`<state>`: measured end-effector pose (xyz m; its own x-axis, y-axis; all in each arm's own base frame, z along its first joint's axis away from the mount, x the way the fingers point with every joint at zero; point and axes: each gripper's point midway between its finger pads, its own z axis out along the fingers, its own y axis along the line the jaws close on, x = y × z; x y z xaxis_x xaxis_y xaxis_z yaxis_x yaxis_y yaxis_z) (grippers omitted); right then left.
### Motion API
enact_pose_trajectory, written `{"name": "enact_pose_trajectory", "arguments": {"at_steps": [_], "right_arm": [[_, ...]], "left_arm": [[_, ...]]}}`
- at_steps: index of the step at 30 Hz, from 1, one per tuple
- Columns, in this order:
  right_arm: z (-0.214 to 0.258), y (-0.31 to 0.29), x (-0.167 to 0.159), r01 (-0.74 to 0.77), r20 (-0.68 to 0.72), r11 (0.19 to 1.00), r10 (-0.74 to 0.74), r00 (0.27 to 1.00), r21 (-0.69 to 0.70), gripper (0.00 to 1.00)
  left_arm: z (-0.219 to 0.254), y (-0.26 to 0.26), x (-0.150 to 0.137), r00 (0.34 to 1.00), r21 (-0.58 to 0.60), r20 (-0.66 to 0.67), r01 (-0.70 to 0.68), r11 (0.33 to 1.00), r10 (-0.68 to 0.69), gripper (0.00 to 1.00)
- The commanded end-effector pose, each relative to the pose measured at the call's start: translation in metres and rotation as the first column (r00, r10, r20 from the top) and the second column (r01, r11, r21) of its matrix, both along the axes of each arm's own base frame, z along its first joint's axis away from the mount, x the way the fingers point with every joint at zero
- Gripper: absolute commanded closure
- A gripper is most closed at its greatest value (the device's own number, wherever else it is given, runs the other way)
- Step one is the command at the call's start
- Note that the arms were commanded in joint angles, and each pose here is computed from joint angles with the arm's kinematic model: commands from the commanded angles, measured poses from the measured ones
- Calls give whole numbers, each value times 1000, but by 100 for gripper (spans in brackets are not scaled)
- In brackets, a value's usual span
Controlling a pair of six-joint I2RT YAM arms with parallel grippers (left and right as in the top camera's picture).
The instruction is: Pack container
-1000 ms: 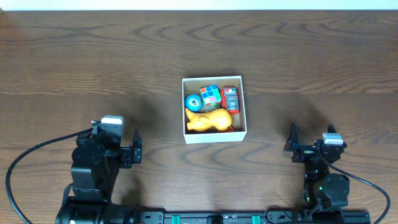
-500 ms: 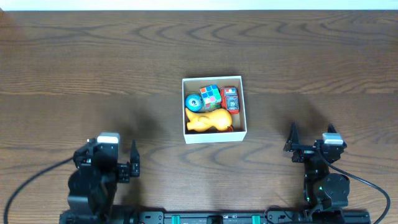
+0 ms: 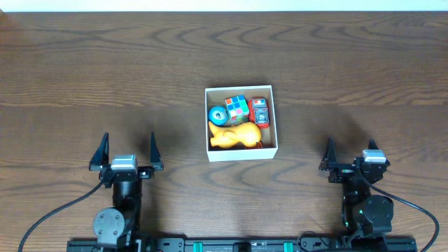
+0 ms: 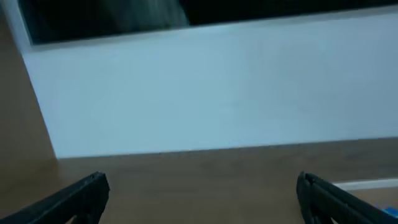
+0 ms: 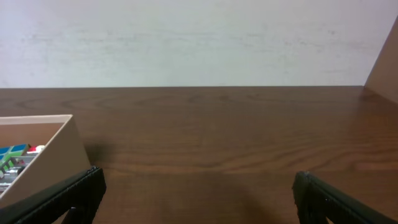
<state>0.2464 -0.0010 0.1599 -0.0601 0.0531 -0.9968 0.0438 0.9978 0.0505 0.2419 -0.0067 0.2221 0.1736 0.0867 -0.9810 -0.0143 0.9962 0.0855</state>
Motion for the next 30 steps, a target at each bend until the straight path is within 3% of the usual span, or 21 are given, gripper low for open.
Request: {"name": "enact_pose_trajectory", "arguments": {"at_steps": [1, 5, 14, 30], "right_arm": [[0, -2, 0, 4, 0, 1000, -4, 1000, -13, 1], [0, -2, 0, 4, 0, 1000, -4, 1000, -13, 1], [0, -2, 0, 4, 0, 1000, -4, 1000, -13, 1], [0, -2, 0, 4, 0, 1000, -4, 1000, -13, 1]], "left_arm": [[-11, -1, 2, 1000, 45, -26, -4, 999, 5, 2], [-41, -2, 4, 989, 30, -147, 5, 1000, -1, 2], [-87, -1, 1, 944, -144, -327, -18, 989, -31, 2], [-104, -6, 3, 915, -179, -399, -15, 984, -59, 2]]}}
